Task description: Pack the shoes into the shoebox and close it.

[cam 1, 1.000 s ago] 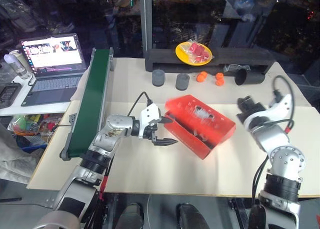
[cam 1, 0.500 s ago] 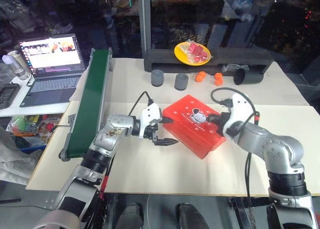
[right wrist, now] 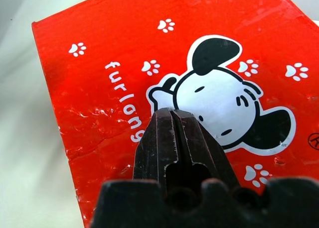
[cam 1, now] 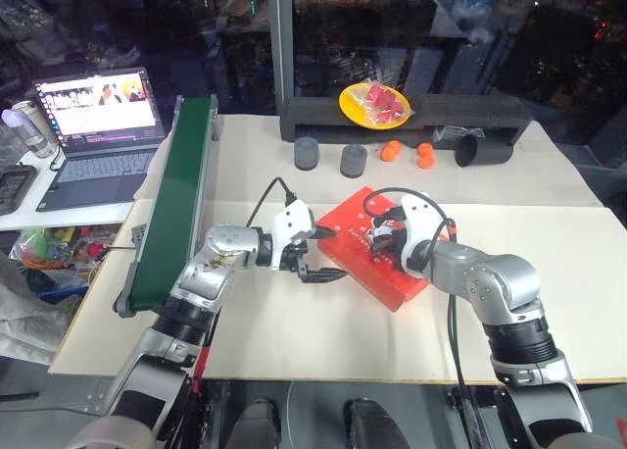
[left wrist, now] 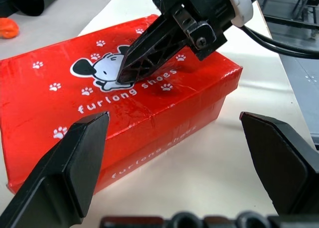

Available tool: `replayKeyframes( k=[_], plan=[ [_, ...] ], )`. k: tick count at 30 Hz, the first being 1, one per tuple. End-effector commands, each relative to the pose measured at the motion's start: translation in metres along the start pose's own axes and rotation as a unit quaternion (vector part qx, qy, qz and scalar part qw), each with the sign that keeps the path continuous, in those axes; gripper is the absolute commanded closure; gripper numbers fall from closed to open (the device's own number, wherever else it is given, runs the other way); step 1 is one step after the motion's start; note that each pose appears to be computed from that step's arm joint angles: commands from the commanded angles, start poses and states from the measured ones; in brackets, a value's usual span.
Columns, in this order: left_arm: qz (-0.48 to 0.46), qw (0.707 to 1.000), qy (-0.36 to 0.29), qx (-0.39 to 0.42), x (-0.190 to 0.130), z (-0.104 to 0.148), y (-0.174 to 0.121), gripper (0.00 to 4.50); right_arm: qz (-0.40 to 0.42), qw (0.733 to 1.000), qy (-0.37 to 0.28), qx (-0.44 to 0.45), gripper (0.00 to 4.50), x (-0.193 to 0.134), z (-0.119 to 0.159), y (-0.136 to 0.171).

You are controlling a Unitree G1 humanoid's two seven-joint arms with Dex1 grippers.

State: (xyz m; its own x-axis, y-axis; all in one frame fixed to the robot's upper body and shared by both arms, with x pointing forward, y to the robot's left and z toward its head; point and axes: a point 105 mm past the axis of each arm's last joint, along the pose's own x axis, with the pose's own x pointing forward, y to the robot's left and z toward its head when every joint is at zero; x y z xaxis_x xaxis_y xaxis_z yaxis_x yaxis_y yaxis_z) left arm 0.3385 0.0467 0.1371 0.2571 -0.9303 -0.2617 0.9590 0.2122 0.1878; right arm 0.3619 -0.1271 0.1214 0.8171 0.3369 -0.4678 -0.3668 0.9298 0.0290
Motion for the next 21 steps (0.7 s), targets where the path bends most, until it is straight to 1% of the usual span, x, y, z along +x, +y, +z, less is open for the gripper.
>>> replayKeyframes(
  k=[1,4,6,8,10,12,14,16,18,20,21],
  plan=[
    [0.026,0.999,-0.015,0.011,-0.005,0.009,0.006,0.0,0.002,0.999,0.039,0.004,4.38,0.005,-0.019,-0.002],
    [0.043,0.999,-0.021,0.005,-0.006,0.008,0.008,0.0,0.001,1.0,0.024,0.006,4.38,0.003,-0.011,-0.005],
    [0.054,0.998,-0.03,-0.002,-0.007,0.009,0.01,0.0,0.01,0.999,-0.014,0.029,4.38,-0.001,0.006,-0.005],
    [0.079,0.996,-0.048,-0.01,-0.011,0.014,0.015,0.0,0.037,0.993,-0.09,0.065,4.38,-0.015,0.04,-0.003],
    [0.1,0.993,-0.061,-0.015,-0.015,0.018,0.018,0.0,0.058,0.984,-0.146,0.09,4.38,-0.028,0.063,-0.002],
    [0.133,0.988,-0.077,-0.026,-0.022,0.023,0.025,0.0,0.092,0.966,-0.209,0.125,4.38,-0.049,0.085,0.0],
    [0.185,0.977,-0.098,-0.045,-0.033,0.028,0.037,0.0,0.114,0.946,-0.262,0.155,4.38,-0.071,0.101,-0.004],
    [0.256,0.957,-0.119,-0.068,-0.047,0.031,0.054,0.0,0.103,0.936,-0.291,0.17,4.38,-0.086,0.104,-0.016],
    [0.345,0.926,-0.127,-0.083,-0.066,0.029,0.073,0.0,0.047,0.939,-0.297,0.165,4.38,-0.094,0.099,-0.036],
    [0.442,0.883,-0.123,-0.103,-0.092,0.02,0.092,0.0,-0.053,0.949,-0.279,0.136,4.38,-0.097,0.084,-0.066],
    [0.481,0.861,-0.122,-0.111,-0.103,0.015,0.097,0.0,-0.112,0.954,-0.26,0.101,4.38,-0.098,0.075,-0.081]
  ],
)
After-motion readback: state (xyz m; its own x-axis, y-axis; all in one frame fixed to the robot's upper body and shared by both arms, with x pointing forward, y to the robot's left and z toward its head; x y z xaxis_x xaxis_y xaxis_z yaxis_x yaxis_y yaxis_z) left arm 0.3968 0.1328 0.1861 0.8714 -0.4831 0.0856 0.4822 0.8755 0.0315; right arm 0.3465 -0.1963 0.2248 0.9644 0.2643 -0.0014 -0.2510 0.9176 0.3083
